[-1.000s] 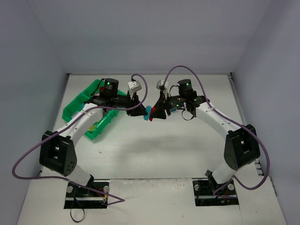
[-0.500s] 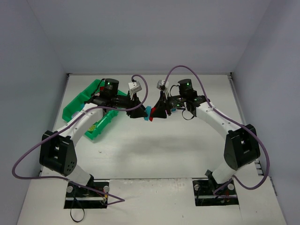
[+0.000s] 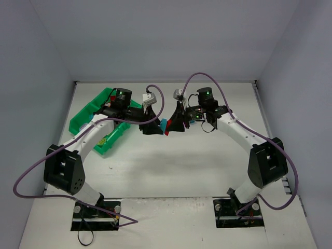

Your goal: Sort the legos into containers by color

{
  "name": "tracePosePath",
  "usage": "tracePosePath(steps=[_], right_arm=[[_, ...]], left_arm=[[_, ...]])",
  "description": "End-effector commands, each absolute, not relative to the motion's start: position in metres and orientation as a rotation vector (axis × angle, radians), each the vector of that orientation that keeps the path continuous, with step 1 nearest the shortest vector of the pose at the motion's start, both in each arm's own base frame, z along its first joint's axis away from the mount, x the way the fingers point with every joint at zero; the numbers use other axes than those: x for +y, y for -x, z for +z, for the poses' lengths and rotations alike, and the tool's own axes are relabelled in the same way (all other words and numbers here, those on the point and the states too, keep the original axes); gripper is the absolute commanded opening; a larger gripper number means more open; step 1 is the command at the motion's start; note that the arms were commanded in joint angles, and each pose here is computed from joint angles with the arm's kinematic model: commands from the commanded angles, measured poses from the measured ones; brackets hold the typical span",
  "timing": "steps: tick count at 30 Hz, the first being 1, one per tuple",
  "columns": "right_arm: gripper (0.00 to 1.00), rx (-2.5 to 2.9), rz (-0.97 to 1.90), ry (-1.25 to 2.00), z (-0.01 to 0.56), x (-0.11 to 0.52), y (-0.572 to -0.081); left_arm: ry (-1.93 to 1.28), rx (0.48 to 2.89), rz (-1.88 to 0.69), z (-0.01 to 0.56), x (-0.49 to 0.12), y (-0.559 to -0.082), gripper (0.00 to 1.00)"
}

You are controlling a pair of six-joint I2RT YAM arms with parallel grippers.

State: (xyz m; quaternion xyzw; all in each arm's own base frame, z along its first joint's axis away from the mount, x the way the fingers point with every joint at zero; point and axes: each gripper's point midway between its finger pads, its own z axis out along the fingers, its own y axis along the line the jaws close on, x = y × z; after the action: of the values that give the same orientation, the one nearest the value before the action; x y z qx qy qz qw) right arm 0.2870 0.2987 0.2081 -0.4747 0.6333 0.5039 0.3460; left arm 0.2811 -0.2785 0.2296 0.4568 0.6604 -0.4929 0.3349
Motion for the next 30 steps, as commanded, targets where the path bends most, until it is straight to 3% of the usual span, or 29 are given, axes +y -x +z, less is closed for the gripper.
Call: tracePosePath(steps=[1, 15, 20, 21, 30], right_arm=[[0.0, 1.506, 1.338, 1.286, 0.234, 0.304, -0.283], [0.0, 1.496, 1.363, 1.306, 0.233, 0.309, -0.277], [0.0, 1.508, 1.365, 1.305, 0.228, 0.309, -0.275], [0.0, 1.513, 1.364, 1.303, 0.227, 0.308, -0.275], [0.0, 1.597, 1.334, 1.251, 0.202, 0.284, -0.267]], left_arm=[[-1.263, 1.553, -1.275, 0.266, -0.285, -0.281, 0.54], [-1.258, 1.558, -1.32, 0.264, -0.293, -0.282, 0.39], [-1.258, 1.564, -1.33, 0.261, -0.292, -0.28, 0.12], [-1.258, 1.565, -1.33, 0.262, -0.292, -0.279, 0.02], [-1.246, 1.596, -1.373, 0.258, -0.281, -0.275, 0.0]])
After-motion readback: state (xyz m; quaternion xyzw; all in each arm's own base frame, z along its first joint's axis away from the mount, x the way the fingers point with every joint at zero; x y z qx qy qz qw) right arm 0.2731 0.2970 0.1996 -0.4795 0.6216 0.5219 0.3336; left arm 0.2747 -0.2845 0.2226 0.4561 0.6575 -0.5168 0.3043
